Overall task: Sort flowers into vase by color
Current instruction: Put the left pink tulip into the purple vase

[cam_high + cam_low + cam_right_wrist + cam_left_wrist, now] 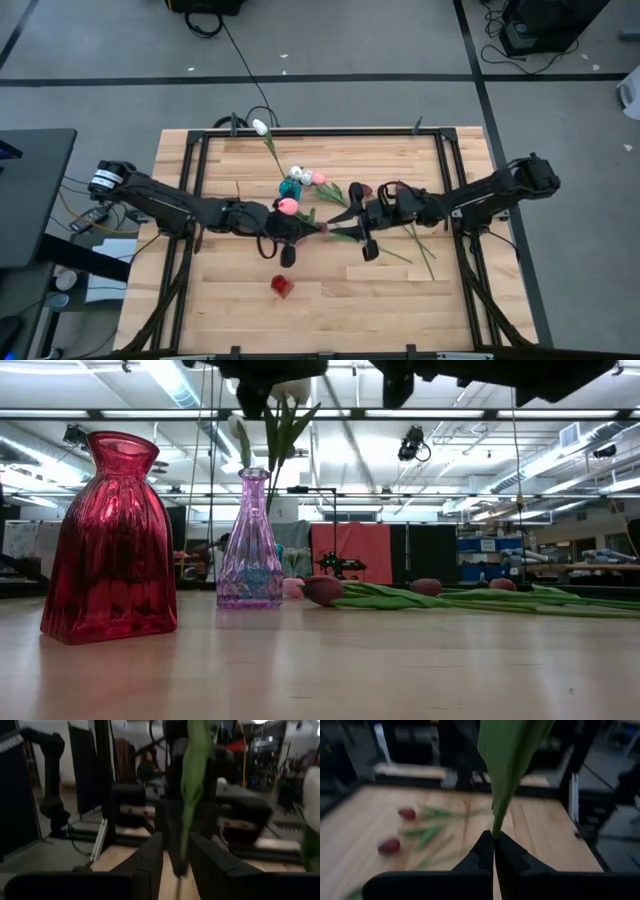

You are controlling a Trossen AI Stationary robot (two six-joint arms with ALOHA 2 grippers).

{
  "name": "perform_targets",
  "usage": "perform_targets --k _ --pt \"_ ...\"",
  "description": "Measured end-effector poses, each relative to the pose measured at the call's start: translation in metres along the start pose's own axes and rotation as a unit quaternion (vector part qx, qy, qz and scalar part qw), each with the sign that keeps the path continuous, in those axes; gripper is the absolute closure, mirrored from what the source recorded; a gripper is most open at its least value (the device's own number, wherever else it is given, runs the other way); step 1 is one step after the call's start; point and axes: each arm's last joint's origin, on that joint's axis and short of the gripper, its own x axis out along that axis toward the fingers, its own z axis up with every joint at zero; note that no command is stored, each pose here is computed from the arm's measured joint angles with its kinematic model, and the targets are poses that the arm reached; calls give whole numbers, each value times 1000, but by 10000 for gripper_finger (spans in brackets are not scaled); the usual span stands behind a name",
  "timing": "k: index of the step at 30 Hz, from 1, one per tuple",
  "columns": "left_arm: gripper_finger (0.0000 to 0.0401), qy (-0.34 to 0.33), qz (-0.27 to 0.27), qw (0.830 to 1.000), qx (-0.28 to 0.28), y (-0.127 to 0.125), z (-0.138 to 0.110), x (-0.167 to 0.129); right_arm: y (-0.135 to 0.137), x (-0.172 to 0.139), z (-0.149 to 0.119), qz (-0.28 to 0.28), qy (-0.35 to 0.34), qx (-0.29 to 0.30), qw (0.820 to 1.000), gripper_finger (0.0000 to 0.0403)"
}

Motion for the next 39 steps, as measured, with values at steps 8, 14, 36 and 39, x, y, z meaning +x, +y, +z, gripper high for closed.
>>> perform_targets --k 8,14,36,39 --pt "393 18 -7 1000 -12 -9 16 -49 6 -26 12 -37 93 2 995 300" --pt "392 -1 34 999 -4 -15 24 -82 22 -64 -6 -109 150 6 983 300" --pt "392 37 142 989 -26 10 20 -104 23 -104 -33 -147 68 23 987 300" --pt "392 42 152 987 -29 13 18 -97 22 -103 -33 -152 65 30 986 300"
